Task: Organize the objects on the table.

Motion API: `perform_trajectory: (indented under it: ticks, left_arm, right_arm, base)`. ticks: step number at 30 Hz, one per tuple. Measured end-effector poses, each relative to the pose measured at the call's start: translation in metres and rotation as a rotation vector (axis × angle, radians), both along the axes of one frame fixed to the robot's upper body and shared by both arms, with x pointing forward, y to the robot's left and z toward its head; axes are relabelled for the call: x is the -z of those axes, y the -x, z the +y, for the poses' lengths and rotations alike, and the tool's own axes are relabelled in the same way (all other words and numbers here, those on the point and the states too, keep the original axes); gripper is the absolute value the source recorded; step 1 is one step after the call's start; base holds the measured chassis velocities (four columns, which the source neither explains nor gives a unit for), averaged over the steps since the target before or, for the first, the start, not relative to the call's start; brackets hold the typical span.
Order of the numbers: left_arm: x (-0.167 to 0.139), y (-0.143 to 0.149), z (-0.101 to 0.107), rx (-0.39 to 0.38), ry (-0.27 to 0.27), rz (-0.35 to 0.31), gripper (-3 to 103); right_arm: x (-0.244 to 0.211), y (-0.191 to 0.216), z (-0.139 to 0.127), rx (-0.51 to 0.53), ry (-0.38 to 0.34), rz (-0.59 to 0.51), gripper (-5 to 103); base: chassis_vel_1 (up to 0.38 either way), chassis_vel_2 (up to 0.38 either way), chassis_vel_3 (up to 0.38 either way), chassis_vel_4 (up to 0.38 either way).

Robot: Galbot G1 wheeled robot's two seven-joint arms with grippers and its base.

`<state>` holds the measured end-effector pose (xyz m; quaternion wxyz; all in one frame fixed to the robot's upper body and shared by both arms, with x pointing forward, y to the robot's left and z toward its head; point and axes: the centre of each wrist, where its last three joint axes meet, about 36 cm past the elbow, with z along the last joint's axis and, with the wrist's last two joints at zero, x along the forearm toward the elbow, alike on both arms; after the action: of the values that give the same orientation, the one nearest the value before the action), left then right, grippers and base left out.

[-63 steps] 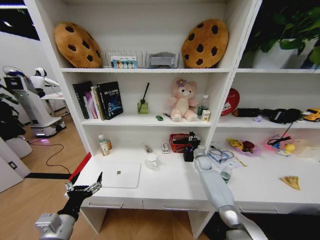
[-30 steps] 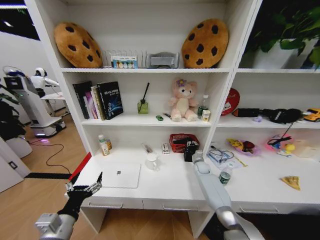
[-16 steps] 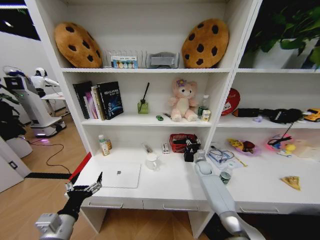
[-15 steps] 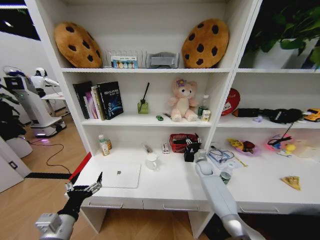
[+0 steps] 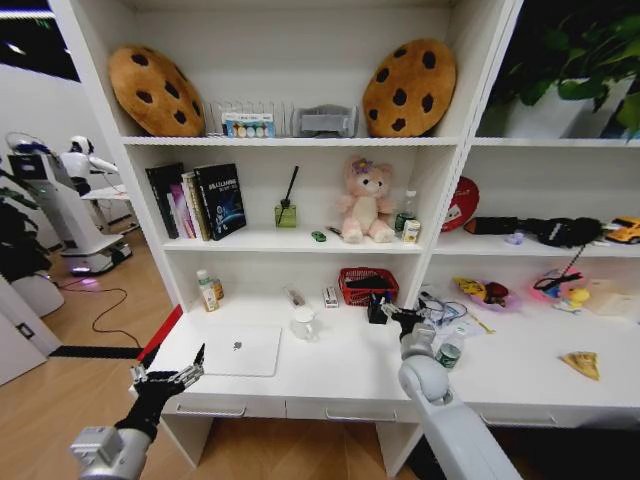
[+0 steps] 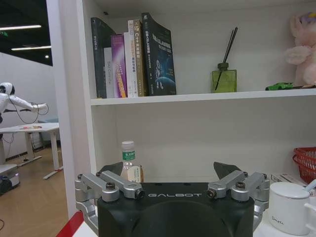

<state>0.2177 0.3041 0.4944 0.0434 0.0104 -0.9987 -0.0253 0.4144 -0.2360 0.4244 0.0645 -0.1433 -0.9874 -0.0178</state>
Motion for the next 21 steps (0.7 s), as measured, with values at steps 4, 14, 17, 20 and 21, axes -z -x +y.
perform_trajectory:
  ticks: [4,14,17,20,21]
  left_arm:
    - [0.000,0.000,0.000,0.000,0.000,0.000,100]
    - [0.000,0.000,0.000,0.000,0.000,0.000,100]
    - [0.000,0.000,0.000,0.000,0.000,0.000,100]
    - [0.000,0.000,0.000,0.000,0.000,0.000,100]
    - [0.000,0.000,0.000,0.000,0.000,0.000,100]
  right_arm:
    - [-0.007,0.016,0.007,0.056,-0.065,0.054,100]
    - [-0.050,0.065,0.012,0.122,-0.274,0.232,100]
    - [-0.050,0.069,0.006,0.164,-0.271,0.247,100]
    - [-0.051,0.071,-0.003,0.222,-0.249,0.252,100]
    - [-0.051,0.071,-0.003,0.222,-0.249,0.252,100]
  base:
    - [0.000,0.000,0.000,0.000]
    - [0.000,0.000,0.000,0.000]
    - [0.000,0.000,0.000,0.000]
    - [0.000,0.000,0.000,0.000]
    - [0.000,0.000,0.000,0.000]
